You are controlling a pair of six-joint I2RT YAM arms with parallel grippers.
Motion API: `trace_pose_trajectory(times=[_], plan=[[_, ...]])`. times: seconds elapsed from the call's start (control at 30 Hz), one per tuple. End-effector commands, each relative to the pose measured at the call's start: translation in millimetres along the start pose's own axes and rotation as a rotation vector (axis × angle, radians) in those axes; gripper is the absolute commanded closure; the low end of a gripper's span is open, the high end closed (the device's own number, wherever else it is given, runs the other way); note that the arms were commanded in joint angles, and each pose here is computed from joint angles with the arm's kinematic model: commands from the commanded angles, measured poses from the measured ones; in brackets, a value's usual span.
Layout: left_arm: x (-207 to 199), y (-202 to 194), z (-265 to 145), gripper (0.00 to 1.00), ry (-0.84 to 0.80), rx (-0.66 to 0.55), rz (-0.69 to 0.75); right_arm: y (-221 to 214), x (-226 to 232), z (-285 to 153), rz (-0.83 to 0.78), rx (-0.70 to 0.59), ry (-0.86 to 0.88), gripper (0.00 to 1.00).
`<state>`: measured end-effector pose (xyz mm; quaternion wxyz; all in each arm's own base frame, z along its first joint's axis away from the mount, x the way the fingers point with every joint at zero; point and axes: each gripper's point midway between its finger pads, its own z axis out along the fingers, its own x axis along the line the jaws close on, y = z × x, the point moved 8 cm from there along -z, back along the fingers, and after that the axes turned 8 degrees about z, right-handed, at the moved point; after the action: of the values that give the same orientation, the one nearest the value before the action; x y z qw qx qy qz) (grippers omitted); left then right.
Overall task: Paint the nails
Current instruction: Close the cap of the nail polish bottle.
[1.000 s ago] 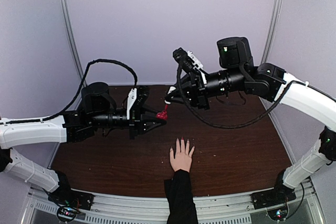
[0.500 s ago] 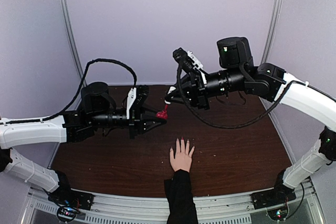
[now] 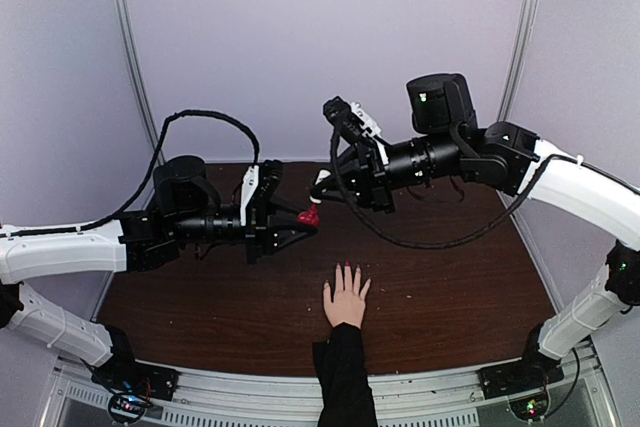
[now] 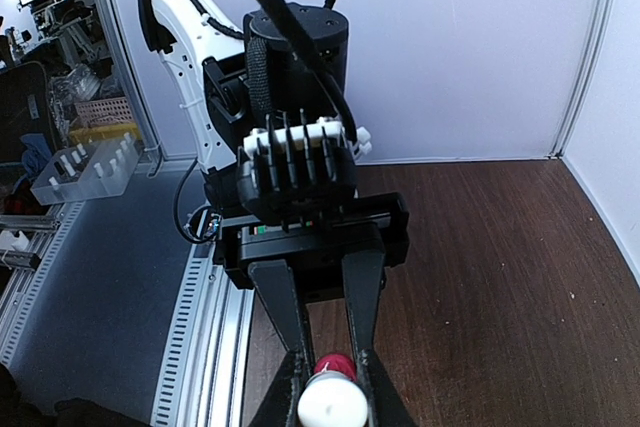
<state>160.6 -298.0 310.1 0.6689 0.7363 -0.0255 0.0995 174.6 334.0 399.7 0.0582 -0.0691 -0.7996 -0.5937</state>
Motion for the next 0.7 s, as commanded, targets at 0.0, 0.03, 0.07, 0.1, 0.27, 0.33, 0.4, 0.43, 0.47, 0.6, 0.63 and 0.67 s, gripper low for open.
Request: trace_pose_trajectory(times=[0.0,0.03,0.07,0.1,0.27,0.33,0.4,0.43,0.47,0.6,0.63,0.67], plan=[[1.9,23.6,-2.7,1.00,0.013,-0.097,0.031,-1.7,0.0,5.8,-0.019,0.004,0.000,1.00],[2.0,23.6,-2.8,1.00,0.013,-0.100,0.029,-2.6,-0.4,6.6,-0.020,0.007,-0.003,1.00],[2.0,24.0,-2.9,1.00,0.013,-0.103,0.027,-3.3,-0.5,7.4,-0.021,0.011,-0.004,1.00],[2.0,25.1,-3.2,1.00,0.014,-0.108,0.027,-4.3,-1.0,8.1,-0.022,0.015,-0.007,1.00],[1.4,26.7,-4.6,1.00,0.014,-0.123,0.030,-7.3,-2.0,11.3,-0.024,0.031,-0.017,1.00],[1.1,27.1,-5.3,1.00,0.014,-0.127,0.033,-7.4,-2.0,11.5,-0.025,0.033,-0.018,1.00],[0.4,27.0,-5.8,1.00,0.011,-0.132,0.035,-7.8,-2.5,11.0,-0.027,0.037,-0.024,1.00],[0.4,27.1,-6.0,1.00,0.012,-0.133,0.035,-7.8,-2.1,10.7,-0.028,0.038,-0.025,1.00],[0.3,27.2,-6.4,1.00,0.014,-0.134,0.036,-7.9,-2.1,10.2,-0.030,0.040,-0.028,1.00],[-0.2,27.2,-9.0,1.00,0.024,-0.137,0.039,-8.2,-1.3,8.4,-0.034,0.045,-0.033,1.00],[-0.2,27.6,-9.5,1.00,0.028,-0.138,0.040,-8.1,-1.0,7.8,-0.035,0.045,-0.034,1.00],[0.2,27.6,-10.1,1.00,0.036,-0.137,0.041,-7.6,-0.6,7.2,-0.037,0.044,-0.034,1.00]])
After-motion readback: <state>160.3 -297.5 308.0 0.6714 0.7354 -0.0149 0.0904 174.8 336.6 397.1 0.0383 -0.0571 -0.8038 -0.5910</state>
